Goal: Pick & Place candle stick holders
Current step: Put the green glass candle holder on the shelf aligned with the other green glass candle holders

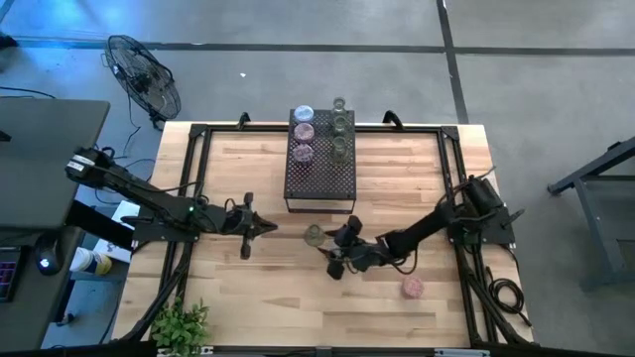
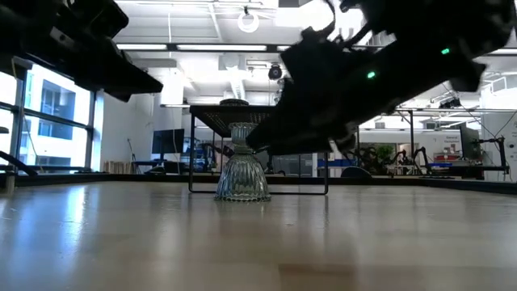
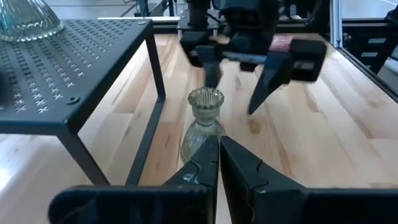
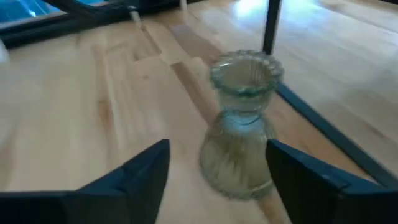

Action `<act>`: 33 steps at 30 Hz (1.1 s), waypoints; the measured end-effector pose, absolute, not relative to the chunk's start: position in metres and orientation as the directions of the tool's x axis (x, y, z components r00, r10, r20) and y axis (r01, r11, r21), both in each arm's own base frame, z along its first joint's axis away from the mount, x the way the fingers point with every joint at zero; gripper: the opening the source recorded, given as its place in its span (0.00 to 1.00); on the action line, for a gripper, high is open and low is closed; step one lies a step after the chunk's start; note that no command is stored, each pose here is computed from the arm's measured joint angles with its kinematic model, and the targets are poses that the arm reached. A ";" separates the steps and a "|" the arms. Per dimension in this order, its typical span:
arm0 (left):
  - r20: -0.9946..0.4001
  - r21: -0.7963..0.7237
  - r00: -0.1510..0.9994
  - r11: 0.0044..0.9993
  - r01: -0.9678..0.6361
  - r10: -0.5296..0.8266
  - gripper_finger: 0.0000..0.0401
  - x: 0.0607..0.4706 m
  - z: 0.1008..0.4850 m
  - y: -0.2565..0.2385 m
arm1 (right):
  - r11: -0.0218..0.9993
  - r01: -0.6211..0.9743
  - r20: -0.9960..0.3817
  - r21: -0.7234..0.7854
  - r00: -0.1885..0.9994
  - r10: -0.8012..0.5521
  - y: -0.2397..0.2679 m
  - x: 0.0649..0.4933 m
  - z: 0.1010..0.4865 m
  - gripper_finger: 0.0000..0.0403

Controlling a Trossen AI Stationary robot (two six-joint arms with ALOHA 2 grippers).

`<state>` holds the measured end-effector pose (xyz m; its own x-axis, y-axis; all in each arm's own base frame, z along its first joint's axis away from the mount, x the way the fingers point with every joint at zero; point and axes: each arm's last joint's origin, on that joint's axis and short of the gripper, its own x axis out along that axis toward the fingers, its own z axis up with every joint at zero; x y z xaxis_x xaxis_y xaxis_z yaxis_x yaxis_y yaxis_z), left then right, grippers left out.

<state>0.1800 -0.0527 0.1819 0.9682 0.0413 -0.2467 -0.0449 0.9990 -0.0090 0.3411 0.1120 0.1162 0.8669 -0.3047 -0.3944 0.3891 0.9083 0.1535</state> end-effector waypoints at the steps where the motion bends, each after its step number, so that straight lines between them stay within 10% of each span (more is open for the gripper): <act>1: -0.246 -0.010 0.968 0.999 -0.042 0.039 0.03 0.180 0.182 -0.053 | 0.905 0.400 -0.398 0.144 0.861 -0.317 0.109 0.345 0.115 0.67; 11: -0.247 -0.005 0.968 0.998 -0.058 0.055 0.03 0.180 0.182 -0.052 | 0.900 0.424 -0.366 0.104 0.857 -0.361 0.091 0.373 0.115 0.68; 21: -0.272 0.019 0.956 0.994 -0.109 0.110 0.03 0.180 0.179 -0.050 | 0.930 0.356 -0.304 0.087 0.899 -0.316 0.107 0.372 0.123 0.36; 33: -0.272 0.019 0.956 0.994 -0.107 0.108 0.03 0.180 0.179 -0.050 | 0.928 0.367 -0.188 0.064 0.918 -0.350 0.126 0.329 0.228 0.31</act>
